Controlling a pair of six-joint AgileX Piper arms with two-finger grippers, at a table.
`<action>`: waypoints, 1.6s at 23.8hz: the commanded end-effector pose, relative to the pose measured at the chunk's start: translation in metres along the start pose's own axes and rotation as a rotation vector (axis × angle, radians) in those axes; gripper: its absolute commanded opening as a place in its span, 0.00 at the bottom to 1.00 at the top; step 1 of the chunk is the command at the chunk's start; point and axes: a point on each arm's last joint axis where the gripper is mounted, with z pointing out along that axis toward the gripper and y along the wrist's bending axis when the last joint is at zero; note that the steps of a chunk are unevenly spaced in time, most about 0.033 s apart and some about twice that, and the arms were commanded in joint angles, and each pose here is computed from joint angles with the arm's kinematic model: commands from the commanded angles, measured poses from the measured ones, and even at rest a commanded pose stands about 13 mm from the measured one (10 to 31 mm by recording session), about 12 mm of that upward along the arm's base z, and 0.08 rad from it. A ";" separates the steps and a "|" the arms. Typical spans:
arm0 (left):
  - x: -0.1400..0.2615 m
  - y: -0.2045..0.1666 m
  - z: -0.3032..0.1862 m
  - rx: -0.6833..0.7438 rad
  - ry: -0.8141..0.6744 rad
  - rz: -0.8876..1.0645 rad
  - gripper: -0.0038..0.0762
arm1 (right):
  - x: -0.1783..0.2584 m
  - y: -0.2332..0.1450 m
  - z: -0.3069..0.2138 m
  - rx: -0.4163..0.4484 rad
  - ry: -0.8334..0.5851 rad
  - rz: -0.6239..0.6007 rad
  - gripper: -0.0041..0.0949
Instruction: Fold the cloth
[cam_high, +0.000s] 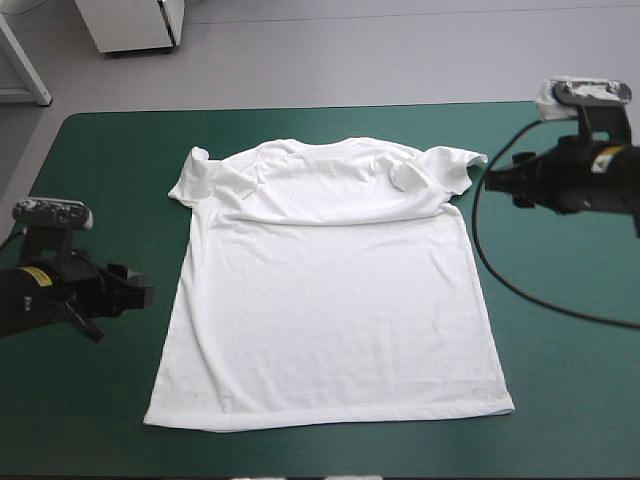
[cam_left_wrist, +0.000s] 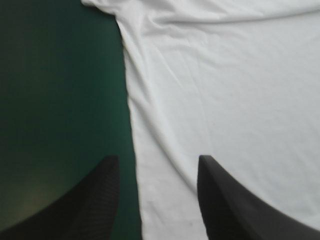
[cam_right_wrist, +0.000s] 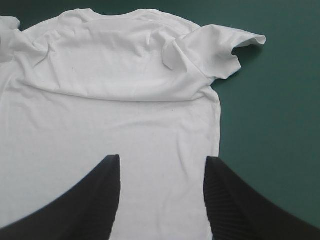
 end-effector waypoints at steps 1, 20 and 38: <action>0.019 -0.008 0.003 0.074 0.041 -0.052 0.53 | 0.031 0.005 -0.041 0.011 -0.063 -0.020 0.53; 0.130 0.009 0.111 -0.005 0.526 -0.155 0.53 | 0.096 0.001 -0.046 0.024 0.002 0.037 0.53; 0.140 0.018 0.174 -0.026 0.694 -0.248 0.33 | 0.096 -0.001 -0.045 0.039 0.005 0.033 0.48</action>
